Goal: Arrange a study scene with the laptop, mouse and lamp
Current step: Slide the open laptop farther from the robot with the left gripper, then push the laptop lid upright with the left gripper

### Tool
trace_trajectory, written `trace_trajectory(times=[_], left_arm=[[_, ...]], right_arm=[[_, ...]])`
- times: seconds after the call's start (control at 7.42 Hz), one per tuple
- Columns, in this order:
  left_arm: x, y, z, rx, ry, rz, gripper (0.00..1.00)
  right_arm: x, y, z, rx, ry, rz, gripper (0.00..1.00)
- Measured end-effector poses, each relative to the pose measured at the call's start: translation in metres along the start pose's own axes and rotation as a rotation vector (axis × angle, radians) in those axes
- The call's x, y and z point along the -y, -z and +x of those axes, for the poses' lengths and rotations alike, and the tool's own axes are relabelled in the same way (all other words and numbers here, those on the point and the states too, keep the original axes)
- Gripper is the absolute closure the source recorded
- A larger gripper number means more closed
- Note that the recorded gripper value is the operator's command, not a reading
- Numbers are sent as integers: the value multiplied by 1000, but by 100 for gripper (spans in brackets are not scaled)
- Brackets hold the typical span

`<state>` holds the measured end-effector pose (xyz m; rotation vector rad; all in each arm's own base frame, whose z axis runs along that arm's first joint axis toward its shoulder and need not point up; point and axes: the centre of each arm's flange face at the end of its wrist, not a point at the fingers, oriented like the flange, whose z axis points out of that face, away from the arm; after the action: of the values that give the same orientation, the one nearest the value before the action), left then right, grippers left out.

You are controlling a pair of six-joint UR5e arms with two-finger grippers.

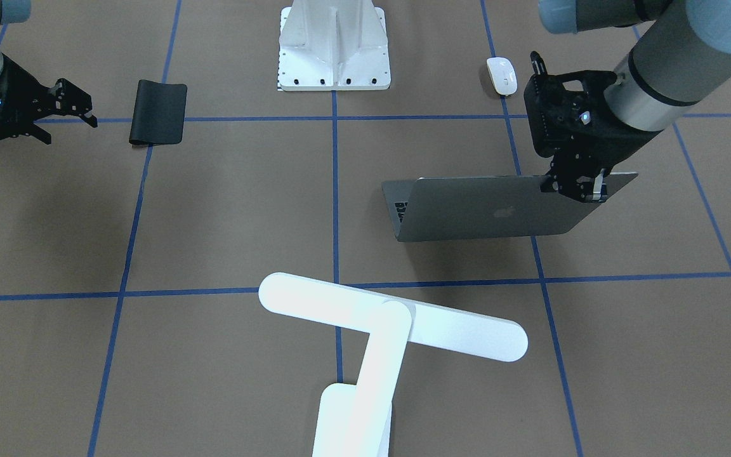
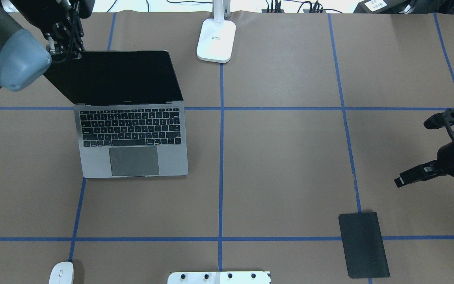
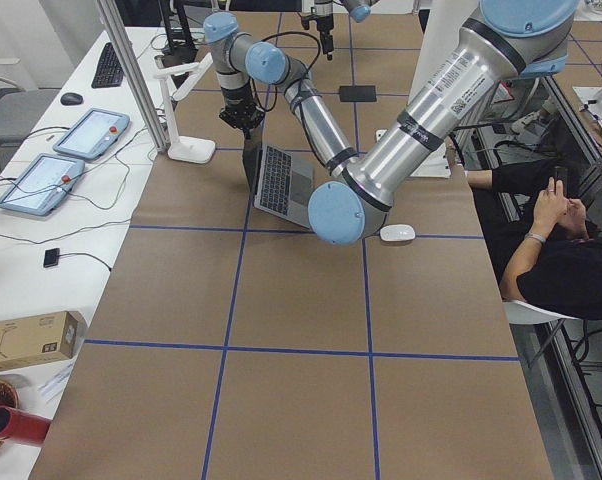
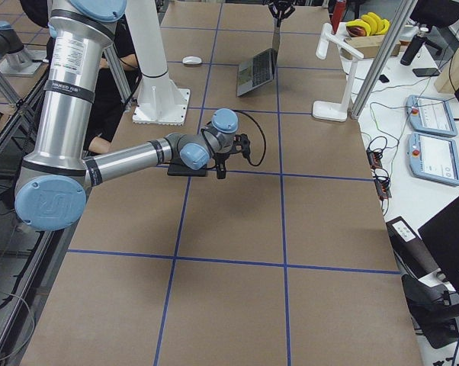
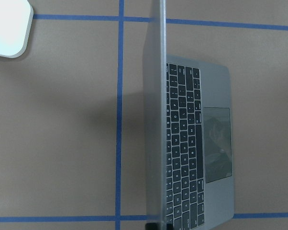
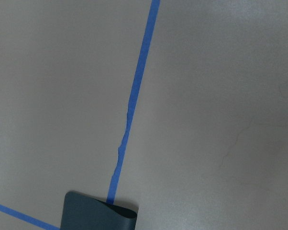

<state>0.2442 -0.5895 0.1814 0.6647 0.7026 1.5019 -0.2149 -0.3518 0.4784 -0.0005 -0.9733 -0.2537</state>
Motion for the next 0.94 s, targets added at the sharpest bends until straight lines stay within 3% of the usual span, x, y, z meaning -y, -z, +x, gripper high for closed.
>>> trace_trajectory(times=[0.94], left_arm=[[14, -10, -35, 33, -31, 27, 93]], right_arm=[[0, -4, 5, 2, -9, -12, 2]])
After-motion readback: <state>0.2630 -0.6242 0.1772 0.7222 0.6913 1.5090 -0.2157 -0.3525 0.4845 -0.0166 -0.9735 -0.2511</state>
